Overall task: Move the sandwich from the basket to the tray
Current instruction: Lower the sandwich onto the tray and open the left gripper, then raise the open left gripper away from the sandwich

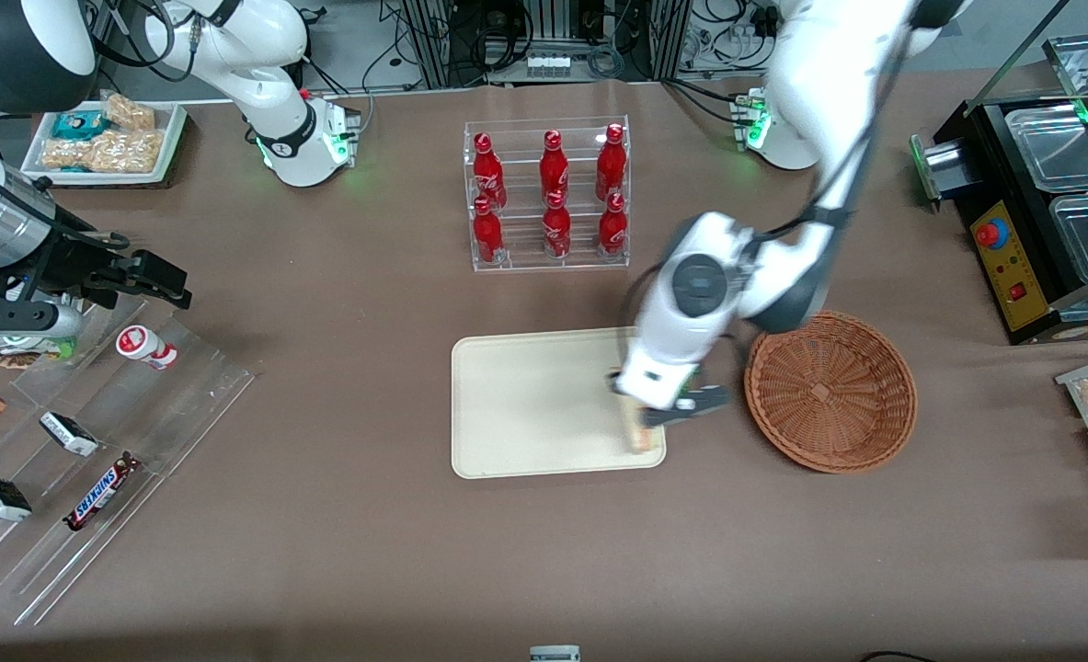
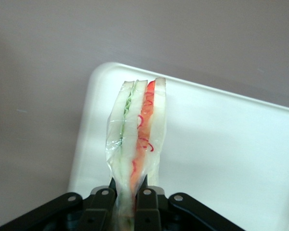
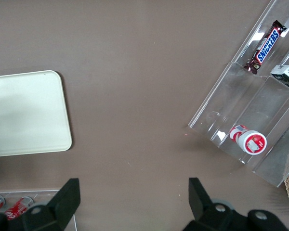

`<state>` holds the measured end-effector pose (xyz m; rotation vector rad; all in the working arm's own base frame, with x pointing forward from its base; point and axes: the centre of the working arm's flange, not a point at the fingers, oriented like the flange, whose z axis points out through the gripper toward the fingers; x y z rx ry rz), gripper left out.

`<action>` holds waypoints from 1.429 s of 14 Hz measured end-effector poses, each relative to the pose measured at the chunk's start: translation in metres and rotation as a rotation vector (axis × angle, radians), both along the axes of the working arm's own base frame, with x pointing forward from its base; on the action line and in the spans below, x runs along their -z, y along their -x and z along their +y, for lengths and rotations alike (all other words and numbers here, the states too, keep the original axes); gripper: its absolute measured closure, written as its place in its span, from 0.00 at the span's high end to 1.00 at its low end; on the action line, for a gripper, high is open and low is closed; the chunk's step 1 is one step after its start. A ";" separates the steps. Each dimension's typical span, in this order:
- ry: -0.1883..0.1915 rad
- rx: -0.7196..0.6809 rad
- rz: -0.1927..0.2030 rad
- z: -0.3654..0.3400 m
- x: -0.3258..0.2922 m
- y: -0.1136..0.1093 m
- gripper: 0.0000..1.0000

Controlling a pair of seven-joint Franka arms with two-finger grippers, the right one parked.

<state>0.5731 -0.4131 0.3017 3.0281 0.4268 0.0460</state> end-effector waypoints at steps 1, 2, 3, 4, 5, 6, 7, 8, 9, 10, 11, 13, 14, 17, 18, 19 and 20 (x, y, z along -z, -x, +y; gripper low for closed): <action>0.000 0.022 -0.004 -0.027 0.011 0.006 0.15; -0.002 0.042 -0.010 -0.050 0.021 0.012 0.15; -0.008 0.061 -0.016 -0.069 0.031 0.018 0.15; -0.024 0.087 -0.026 -0.083 0.042 0.024 0.15; -0.040 0.111 -0.042 -0.095 0.052 0.031 0.15; -0.044 0.123 -0.060 -0.103 0.060 0.035 0.15; -0.046 0.130 -0.070 -0.108 0.068 0.039 0.15; -0.046 0.133 -0.077 -0.110 0.071 0.040 0.18; -0.047 0.133 -0.083 -0.110 0.070 0.039 0.19; -0.049 0.134 -0.089 -0.111 0.067 0.038 0.27; -0.055 0.136 -0.096 -0.110 0.063 0.035 0.35; -0.075 0.126 -0.099 -0.106 0.034 0.028 0.56; -0.079 0.113 -0.106 -0.102 0.007 0.023 0.67; -0.106 0.022 -0.100 -0.044 -0.092 -0.003 0.96; -0.112 -0.010 -0.073 -0.012 -0.118 -0.014 1.00; -0.114 -0.029 -0.035 0.021 -0.136 -0.022 1.00; -0.120 -0.038 -0.005 0.054 -0.146 -0.028 1.00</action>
